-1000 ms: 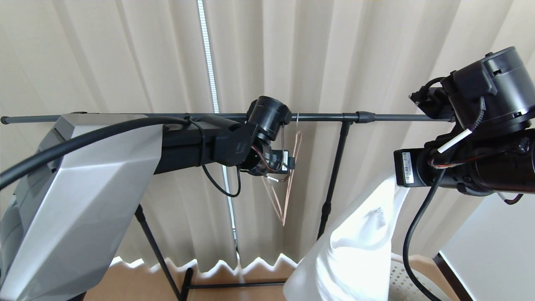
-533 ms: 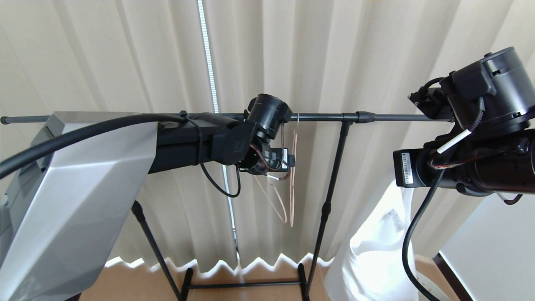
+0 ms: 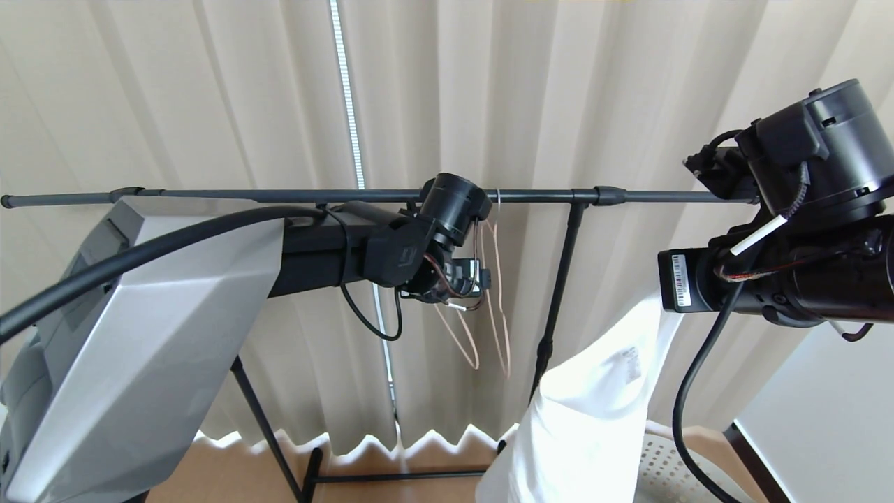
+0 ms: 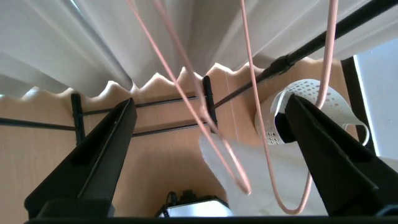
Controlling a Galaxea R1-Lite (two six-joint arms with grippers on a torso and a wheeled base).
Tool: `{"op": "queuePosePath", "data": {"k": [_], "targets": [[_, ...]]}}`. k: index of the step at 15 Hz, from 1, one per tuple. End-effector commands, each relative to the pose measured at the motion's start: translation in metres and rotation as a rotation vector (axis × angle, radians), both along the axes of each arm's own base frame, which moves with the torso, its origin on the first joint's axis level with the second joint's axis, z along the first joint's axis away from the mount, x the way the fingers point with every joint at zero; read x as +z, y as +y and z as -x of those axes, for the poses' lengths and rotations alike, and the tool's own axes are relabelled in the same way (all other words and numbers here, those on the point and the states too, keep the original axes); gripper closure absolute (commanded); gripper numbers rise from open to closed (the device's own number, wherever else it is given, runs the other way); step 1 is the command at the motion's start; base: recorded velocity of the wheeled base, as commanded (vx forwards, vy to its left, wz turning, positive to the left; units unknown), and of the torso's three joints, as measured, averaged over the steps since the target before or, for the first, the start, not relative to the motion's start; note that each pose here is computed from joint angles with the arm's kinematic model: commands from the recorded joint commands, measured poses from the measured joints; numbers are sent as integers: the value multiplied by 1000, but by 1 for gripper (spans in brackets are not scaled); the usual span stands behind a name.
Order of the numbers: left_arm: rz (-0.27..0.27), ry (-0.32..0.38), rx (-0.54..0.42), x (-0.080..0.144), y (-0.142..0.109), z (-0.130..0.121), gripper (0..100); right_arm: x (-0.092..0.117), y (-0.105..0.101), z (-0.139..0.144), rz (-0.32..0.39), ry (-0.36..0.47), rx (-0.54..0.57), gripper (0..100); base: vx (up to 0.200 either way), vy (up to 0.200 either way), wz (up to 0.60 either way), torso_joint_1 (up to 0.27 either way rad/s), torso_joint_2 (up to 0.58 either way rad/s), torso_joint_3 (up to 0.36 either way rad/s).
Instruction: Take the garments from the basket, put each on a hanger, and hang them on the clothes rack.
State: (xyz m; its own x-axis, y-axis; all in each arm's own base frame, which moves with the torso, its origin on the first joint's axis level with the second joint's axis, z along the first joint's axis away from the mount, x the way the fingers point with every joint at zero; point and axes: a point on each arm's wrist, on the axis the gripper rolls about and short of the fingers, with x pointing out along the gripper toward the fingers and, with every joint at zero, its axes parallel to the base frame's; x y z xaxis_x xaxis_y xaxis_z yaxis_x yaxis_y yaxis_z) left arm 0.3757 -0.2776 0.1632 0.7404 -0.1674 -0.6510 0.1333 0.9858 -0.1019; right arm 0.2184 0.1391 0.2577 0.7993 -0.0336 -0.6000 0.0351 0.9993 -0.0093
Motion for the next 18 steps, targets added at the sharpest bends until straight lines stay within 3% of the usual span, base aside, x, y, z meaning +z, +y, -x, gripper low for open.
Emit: {"op": "queuePosePath", "data": {"k": [1,5,18], "targets": [[-15,25,15,-15,-2,-5,0,0,1,0,0,0,1,100,0,0,0,0,0,0],[-22,54,28,-31,-5,-9,0,0,1,0,0,0,1,100,0,0,0,0,0,0],[-31,67,68,-45,6,-26,0,-1,1,-1,3,4,1,100,0,0,0,0,0,0]]}}
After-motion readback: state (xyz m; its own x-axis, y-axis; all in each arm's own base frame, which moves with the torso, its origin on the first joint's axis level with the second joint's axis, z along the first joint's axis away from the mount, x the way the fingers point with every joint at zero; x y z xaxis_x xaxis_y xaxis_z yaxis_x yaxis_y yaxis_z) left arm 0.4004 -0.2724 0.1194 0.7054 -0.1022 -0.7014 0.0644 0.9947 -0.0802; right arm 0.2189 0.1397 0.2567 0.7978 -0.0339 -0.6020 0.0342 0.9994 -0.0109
